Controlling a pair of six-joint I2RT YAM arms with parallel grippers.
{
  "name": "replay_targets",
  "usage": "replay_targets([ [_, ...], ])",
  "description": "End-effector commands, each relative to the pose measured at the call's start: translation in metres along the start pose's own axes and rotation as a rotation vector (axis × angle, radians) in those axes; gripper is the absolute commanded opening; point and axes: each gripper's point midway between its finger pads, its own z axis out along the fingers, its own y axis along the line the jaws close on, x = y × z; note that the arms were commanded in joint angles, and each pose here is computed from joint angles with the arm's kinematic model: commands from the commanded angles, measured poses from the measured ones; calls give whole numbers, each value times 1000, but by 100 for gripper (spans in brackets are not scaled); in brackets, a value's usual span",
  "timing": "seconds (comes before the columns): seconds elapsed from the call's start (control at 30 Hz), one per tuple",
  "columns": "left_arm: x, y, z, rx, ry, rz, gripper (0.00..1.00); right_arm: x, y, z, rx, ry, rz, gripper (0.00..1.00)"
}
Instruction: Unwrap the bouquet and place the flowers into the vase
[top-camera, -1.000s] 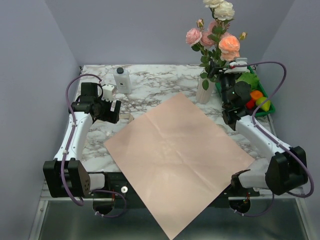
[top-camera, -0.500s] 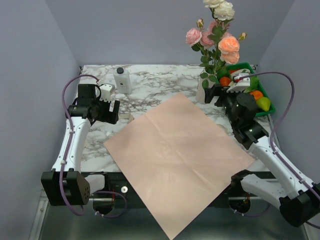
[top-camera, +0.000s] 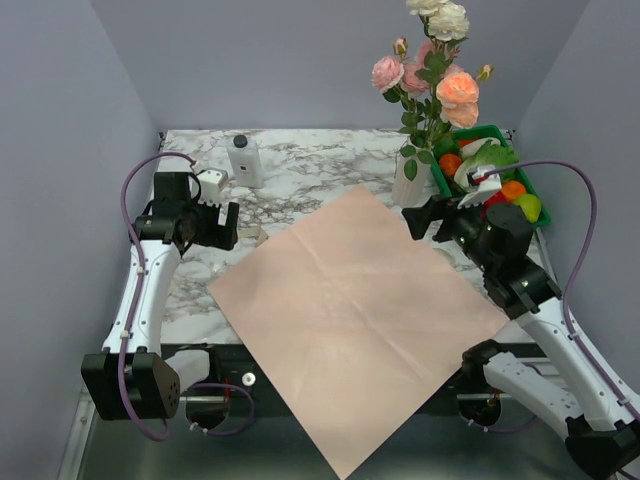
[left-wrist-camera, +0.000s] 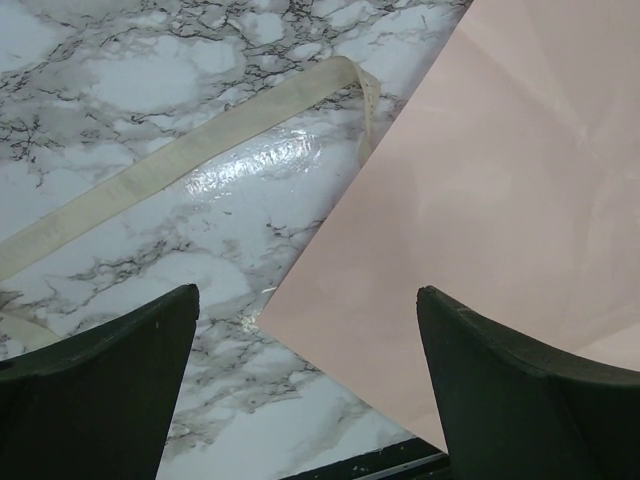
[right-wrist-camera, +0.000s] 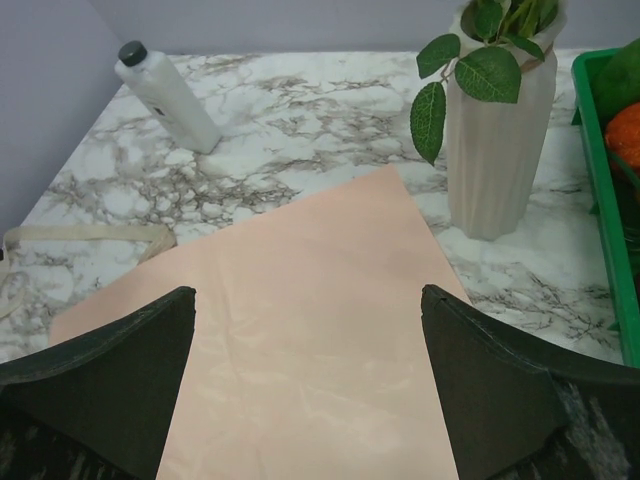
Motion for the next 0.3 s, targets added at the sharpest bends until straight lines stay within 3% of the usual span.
replay_targets([
  [0.0, -6, -4, -4, 16, -51, -8, 99, 17, 4, -4, -17, 94, 8, 100],
  [0.27, -8, -9, 1, 48, -70, -23, 99, 5, -8, -7, 69, 84, -6, 100],
])
